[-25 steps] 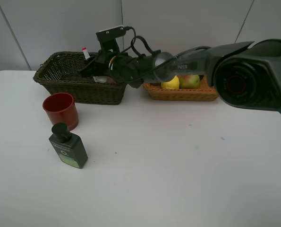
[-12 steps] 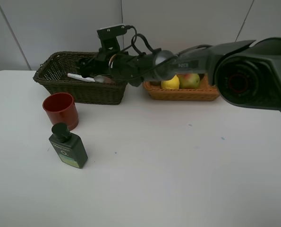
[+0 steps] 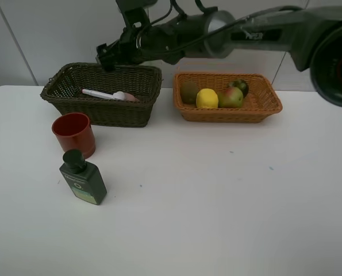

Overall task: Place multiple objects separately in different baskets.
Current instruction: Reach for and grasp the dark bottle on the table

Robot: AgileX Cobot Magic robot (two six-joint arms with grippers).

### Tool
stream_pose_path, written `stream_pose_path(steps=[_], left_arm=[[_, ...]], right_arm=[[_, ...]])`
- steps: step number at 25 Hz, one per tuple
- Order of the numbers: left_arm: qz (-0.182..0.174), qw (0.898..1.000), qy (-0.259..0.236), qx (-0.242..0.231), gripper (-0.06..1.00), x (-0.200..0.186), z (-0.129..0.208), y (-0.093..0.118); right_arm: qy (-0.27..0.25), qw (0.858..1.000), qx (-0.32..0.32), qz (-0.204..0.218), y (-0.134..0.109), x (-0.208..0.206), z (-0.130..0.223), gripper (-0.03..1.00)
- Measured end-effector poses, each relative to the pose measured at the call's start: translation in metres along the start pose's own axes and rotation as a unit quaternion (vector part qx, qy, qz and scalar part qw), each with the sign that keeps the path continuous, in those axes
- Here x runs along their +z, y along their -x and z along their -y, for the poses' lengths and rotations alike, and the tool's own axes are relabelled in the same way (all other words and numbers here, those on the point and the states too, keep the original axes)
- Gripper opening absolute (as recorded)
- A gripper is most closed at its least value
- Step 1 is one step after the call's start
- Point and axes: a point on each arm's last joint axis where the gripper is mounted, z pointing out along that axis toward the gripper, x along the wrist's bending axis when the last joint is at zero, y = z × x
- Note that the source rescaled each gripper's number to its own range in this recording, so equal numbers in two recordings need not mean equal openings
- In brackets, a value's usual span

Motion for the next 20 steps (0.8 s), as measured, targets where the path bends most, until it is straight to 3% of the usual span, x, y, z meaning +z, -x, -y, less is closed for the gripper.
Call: stream_pose_path(steps=[6,20], left_arm=[[0.0,1.0,0.0,0.0,1.0,0.0,0.0,0.0],[0.0,1.0,0.0,0.0,1.0,0.0,0.0,0.0]], right_arm=[[-0.028,0.999,0.004,0.024,0.013,-0.046,-0.041,1.0],[-0.203,0.975,0.02,0.089,0.035,-0.181,-0.092,1.0]])
